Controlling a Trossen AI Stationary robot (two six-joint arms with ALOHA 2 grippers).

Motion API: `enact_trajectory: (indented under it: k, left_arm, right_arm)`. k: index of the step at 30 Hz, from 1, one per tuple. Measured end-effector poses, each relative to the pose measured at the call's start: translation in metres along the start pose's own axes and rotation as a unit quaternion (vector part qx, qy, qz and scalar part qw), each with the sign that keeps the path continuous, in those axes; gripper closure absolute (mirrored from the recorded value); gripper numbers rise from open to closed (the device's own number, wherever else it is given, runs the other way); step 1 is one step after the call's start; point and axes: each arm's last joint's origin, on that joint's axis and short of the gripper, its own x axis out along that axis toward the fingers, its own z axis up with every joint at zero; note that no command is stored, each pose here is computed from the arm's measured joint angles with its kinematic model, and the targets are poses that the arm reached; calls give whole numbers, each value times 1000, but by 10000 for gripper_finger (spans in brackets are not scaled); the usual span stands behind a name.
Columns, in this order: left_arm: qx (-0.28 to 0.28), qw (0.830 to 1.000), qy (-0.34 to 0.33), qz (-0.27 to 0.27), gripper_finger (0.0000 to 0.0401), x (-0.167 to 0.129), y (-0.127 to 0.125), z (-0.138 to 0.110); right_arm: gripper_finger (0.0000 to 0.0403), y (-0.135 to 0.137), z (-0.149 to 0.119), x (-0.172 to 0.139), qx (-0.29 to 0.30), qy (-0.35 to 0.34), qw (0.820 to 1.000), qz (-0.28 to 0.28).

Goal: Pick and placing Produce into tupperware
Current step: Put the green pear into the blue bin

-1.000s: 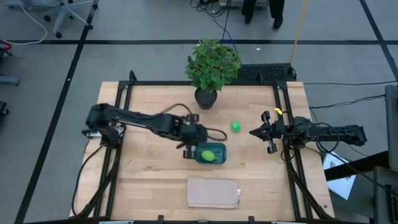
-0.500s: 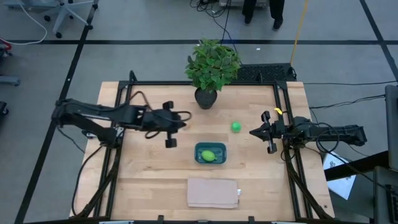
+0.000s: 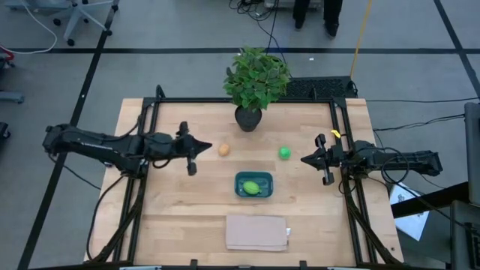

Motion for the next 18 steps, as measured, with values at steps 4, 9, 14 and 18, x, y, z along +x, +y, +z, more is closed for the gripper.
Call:
enact_trajectory:
  k: [4,9,14,18]
  left_arm:
    - [-20,998,-52,-8,397,-4,1,-30]
    - [-31,996,-77,-31,399,-8,1,-66]
    - [-42,993,-105,-34,398,-11,1,-91]
    - [-42,992,-108,-39,398,-12,2,-95]
  right_arm:
    - [403,0,0,0,19,0,1000,0]
    - [403,0,0,0,21,1,1000,0]
    - [403,0,0,0,14,1,1000,0]
    - [403,0,-1,0,26,3,1000,0]
